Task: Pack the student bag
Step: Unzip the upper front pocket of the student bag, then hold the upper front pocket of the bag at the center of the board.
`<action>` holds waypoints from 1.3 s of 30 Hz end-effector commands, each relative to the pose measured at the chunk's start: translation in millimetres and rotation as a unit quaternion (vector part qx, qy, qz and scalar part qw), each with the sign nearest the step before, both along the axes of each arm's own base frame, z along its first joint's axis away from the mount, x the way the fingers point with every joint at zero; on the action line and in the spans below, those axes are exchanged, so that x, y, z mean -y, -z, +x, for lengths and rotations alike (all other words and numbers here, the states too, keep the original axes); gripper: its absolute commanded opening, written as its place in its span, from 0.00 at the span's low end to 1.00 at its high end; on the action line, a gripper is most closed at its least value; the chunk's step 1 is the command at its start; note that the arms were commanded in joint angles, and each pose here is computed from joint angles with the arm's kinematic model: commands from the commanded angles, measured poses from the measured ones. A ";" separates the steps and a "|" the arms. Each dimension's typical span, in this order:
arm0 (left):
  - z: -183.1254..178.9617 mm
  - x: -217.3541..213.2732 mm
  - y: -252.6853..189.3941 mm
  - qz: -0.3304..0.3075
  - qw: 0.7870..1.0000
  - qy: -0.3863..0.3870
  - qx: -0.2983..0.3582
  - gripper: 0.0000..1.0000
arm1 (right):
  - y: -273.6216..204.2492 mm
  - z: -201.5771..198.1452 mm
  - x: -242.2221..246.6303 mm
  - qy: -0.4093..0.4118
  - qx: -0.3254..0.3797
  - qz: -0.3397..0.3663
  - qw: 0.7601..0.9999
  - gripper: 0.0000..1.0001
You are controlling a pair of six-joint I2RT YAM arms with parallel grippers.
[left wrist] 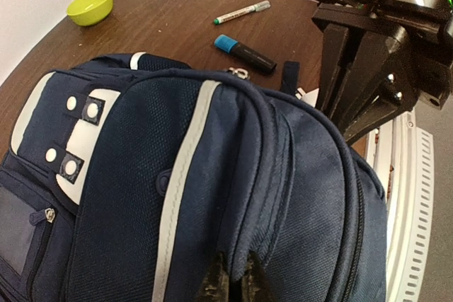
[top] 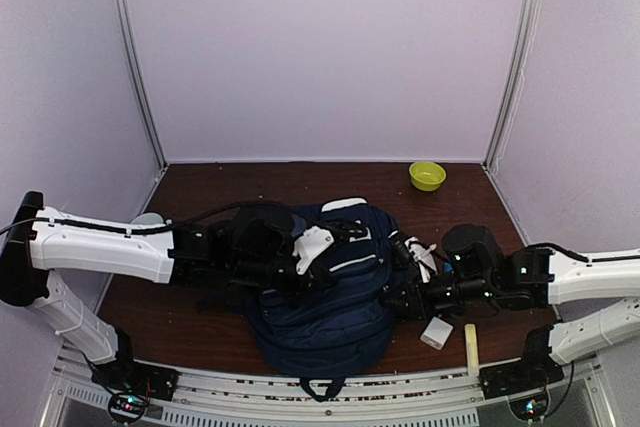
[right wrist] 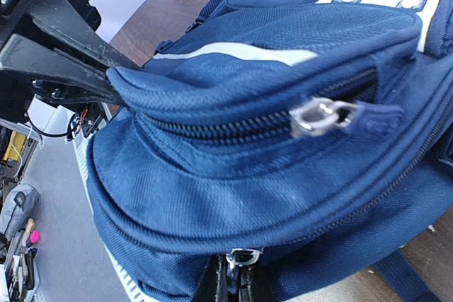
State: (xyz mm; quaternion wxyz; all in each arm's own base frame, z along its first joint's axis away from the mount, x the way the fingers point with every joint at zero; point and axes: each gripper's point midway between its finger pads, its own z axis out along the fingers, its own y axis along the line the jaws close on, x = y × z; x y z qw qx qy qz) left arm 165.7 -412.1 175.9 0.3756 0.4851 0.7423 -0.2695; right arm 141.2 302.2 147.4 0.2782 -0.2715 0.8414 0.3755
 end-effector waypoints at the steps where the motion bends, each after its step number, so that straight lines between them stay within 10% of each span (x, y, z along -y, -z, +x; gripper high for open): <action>1: 14.2 26.6 -62.1 -0.112 0.993 -0.009 0.025 0.00 | -12.8 -10.9 -24.8 -0.028 -0.004 0.035 0.999 0.00; 21: 4.5 21.0 -59.5 -0.075 0.996 0.026 0.037 0.00 | 10.0 -1.7 -22.9 -0.006 0.018 0.000 1.000 0.00; 31: -12.6 -20.9 -32.0 -0.004 0.997 0.052 0.049 0.52 | 9.9 15.1 -11.7 0.026 0.039 -0.006 0.999 0.00; 39: -9.5 -52.1 3.5 0.056 0.996 0.026 0.058 0.64 | 6.1 32.3 2.6 0.036 0.054 -0.021 0.998 0.00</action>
